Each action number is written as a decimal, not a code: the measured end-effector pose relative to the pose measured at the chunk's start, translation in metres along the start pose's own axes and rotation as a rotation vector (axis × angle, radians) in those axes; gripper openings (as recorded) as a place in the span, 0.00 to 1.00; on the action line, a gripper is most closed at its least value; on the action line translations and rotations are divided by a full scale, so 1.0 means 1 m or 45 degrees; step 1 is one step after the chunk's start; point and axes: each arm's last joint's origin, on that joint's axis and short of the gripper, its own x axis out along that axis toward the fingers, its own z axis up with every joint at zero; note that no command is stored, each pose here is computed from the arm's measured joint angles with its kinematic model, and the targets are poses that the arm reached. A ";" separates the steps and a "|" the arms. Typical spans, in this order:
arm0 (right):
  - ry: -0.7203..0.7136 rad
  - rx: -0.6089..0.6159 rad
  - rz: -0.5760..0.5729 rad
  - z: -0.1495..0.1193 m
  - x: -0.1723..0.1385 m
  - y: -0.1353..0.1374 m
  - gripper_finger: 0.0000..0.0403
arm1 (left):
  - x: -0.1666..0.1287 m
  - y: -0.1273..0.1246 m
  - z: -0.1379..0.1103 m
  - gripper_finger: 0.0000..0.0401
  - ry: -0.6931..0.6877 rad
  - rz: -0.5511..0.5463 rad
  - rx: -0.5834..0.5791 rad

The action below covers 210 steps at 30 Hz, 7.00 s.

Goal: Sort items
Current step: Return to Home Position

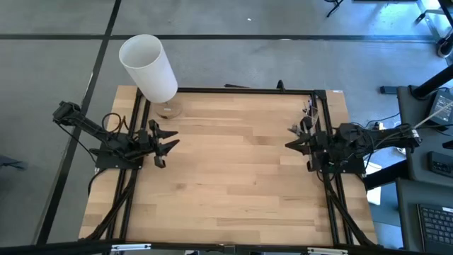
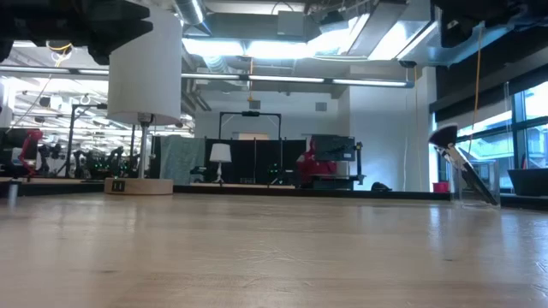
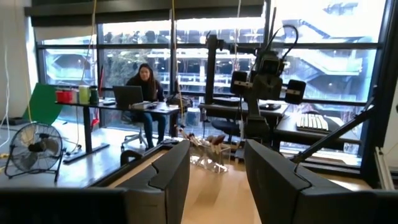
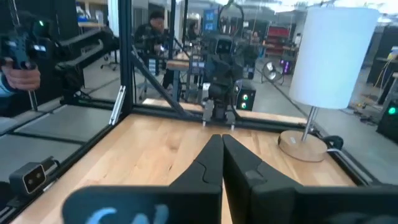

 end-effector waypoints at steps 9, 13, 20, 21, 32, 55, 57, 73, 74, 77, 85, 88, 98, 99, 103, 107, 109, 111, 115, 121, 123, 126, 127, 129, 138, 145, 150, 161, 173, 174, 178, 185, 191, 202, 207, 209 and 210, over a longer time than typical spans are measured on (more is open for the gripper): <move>-0.108 0.015 -0.012 -0.015 -0.022 0.000 0.01 | -0.002 0.002 -0.003 0.37 0.004 -0.001 0.041; -0.140 0.017 -0.016 -0.023 -0.029 0.000 0.01 | -0.002 0.001 -0.005 0.37 0.020 -0.004 0.062; -0.147 0.051 -0.065 -0.042 -0.030 0.000 0.01 | 0.000 0.001 -0.004 0.37 -0.007 -0.131 0.086; -0.147 0.058 -0.066 -0.043 -0.029 0.000 0.01 | 0.000 0.001 -0.004 0.37 -0.012 -0.148 0.083; -0.139 0.108 -0.015 -0.048 -0.023 0.001 0.01 | 0.005 0.005 -0.007 0.37 0.003 -0.173 0.094; -0.052 0.124 -0.101 -0.074 -0.018 -0.008 0.01 | 0.006 0.007 -0.018 0.37 0.128 -0.166 0.139; -0.061 0.123 -0.086 -0.073 -0.020 -0.008 0.01 | 0.006 0.007 -0.018 0.37 0.127 -0.158 0.131; -0.054 0.118 -0.063 -0.072 -0.024 -0.007 0.01 | -0.006 0.008 -0.011 0.37 0.094 -0.166 0.110; -0.058 0.116 -0.063 -0.072 -0.024 -0.007 0.01 | -0.007 0.008 -0.011 0.37 0.096 -0.172 0.111; -0.106 0.098 -0.063 -0.071 -0.024 -0.007 0.01 | -0.009 0.009 -0.011 0.37 0.095 -0.189 0.119; -0.142 0.094 -0.078 -0.085 -0.019 -0.006 0.01 | -0.011 0.007 -0.008 0.37 0.067 -0.253 0.161; -0.142 0.094 -0.079 -0.085 -0.019 -0.006 0.01 | -0.011 0.007 -0.009 0.37 0.075 -0.254 0.172; -0.138 0.093 -0.178 -0.085 -0.019 -0.009 0.05 | -0.014 0.008 -0.025 0.37 0.127 -0.242 0.190; -0.138 0.093 -0.186 -0.085 -0.019 -0.009 0.05 | -0.015 0.009 -0.029 0.37 0.131 -0.219 0.194; -0.146 0.086 -0.195 -0.084 -0.019 -0.009 0.08 | -0.015 0.010 -0.030 0.37 0.142 -0.173 0.170; -0.158 0.036 -0.198 -0.083 -0.020 -0.009 0.09 | -0.015 0.010 -0.029 0.37 0.136 -0.191 0.161; -0.157 0.027 -0.198 -0.083 -0.020 -0.009 0.10 | -0.015 0.010 -0.029 0.37 0.136 -0.191 0.161; -0.156 0.027 -0.198 -0.083 -0.019 -0.009 0.10 | -0.015 0.010 -0.029 0.37 0.137 -0.191 0.161; -0.155 0.027 -0.198 -0.083 -0.019 -0.009 0.10 | -0.015 0.010 -0.029 0.37 0.138 -0.178 0.163; -0.149 0.033 -0.196 -0.083 -0.019 -0.009 0.10 | -0.015 0.013 -0.029 0.37 0.140 -0.074 0.162; -0.150 0.033 -0.196 -0.083 -0.019 -0.009 0.10 | -0.015 0.013 -0.029 0.37 0.142 -0.043 0.164; -0.149 0.035 -0.196 -0.083 -0.019 -0.009 0.10 | -0.015 0.014 -0.029 0.37 0.143 -0.037 0.164; -0.143 0.035 -0.196 -0.084 -0.019 -0.009 0.10 | -0.015 0.013 -0.029 0.37 0.143 -0.040 0.164; -0.126 0.034 -0.195 -0.085 -0.019 -0.009 0.10 | -0.015 0.013 -0.029 0.37 0.143 -0.047 0.164; -0.065 0.035 -0.188 -0.090 -0.019 -0.009 0.10 | -0.015 0.013 -0.029 0.37 0.142 -0.048 0.164; -0.054 0.035 -0.187 -0.090 -0.019 -0.008 0.10 | -0.015 0.013 -0.029 0.37 0.142 -0.049 0.164; -0.054 0.035 -0.187 -0.091 -0.019 -0.008 0.10 | -0.015 0.013 -0.029 0.37 0.143 -0.049 0.165; -0.054 0.035 -0.187 -0.091 -0.019 -0.008 0.10 | -0.015 0.013 -0.029 0.37 0.142 -0.050 0.164; -0.054 0.035 -0.187 -0.091 -0.019 -0.008 0.10 | -0.015 0.013 -0.029 0.37 0.143 -0.050 0.165; -0.054 0.035 -0.187 -0.091 -0.019 -0.008 0.10 | -0.015 0.013 -0.029 0.37 0.143 -0.049 0.165; -0.053 0.035 -0.187 -0.091 -0.019 -0.008 0.10 | -0.015 0.013 -0.029 0.37 0.143 -0.049 0.165; -0.053 0.035 -0.187 -0.091 -0.019 -0.008 0.10 | -0.015 0.013 -0.029 0.37 0.143 -0.050 0.165; -0.053 0.035 -0.187 -0.091 -0.019 -0.008 0.10 | -0.015 0.013 -0.029 0.37 0.142 -0.049 0.164; -0.053 0.035 -0.187 -0.091 -0.019 -0.008 0.10 | -0.015 0.013 -0.029 0.37 0.143 -0.050 0.165; -0.053 0.035 -0.187 -0.091 -0.019 -0.008 0.10 | -0.015 0.013 -0.029 0.37 0.143 -0.050 0.165; -0.053 0.035 -0.187 -0.091 -0.019 -0.008 0.10 | -0.015 0.013 -0.029 0.37 0.143 -0.050 0.165; -0.053 0.035 -0.187 -0.091 -0.019 -0.008 0.10 | -0.015 0.013 -0.029 0.37 0.143 -0.050 0.164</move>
